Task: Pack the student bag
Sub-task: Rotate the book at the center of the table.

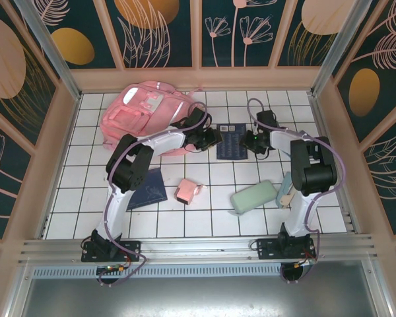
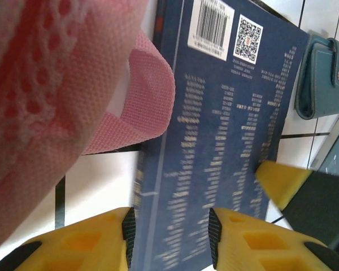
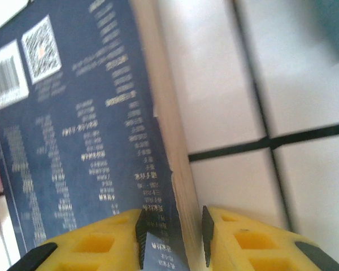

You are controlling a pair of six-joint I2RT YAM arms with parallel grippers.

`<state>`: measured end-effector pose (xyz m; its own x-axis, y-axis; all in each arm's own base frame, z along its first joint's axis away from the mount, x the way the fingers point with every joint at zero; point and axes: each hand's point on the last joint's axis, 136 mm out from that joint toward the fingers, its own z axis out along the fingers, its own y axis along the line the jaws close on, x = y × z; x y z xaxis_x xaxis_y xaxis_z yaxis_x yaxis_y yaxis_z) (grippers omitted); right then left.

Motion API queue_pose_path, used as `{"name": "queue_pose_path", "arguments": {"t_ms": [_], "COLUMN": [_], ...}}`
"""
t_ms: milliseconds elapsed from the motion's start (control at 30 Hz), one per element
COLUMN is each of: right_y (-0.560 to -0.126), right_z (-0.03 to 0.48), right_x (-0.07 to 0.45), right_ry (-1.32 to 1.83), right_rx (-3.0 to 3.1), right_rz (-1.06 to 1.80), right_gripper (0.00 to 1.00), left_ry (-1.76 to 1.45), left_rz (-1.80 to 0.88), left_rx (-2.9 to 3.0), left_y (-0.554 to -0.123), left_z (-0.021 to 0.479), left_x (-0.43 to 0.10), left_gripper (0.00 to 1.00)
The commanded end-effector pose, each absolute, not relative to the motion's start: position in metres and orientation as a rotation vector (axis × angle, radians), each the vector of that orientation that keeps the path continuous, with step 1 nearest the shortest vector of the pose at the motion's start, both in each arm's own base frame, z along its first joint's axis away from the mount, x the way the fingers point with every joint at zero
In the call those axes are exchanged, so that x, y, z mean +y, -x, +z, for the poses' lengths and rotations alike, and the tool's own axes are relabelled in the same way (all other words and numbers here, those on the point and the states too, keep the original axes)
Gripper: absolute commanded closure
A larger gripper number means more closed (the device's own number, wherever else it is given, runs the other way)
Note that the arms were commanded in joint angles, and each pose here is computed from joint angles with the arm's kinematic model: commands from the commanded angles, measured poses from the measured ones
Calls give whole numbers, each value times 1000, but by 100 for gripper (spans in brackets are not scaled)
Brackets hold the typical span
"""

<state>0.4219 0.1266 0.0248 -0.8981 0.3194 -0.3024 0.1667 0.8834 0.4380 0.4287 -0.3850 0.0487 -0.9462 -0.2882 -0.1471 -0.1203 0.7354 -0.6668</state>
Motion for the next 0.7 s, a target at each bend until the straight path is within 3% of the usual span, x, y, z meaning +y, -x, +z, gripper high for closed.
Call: {"name": "queue_pose_path", "arguments": {"t_ms": [0, 333, 533, 667], "right_y": [-400, -398, -393, -391], "right_z": [24, 13, -1, 1], "right_x": [155, 153, 121, 103], "right_ry": [-339, -359, -467, -522], "right_rx": [2730, 2749, 2791, 2775], "right_rz": [683, 624, 424, 378], "right_gripper": [65, 65, 78, 80], "left_ry": [294, 274, 235, 231], "left_rz": [-1021, -794, -764, -777], "left_rx": [2722, 2769, 2664, 2658], "left_y": [-427, -429, -444, -445], "left_z": [36, 19, 57, 59], "left_x": [-392, -369, -365, -368], "left_gripper": [59, 60, 60, 60]}}
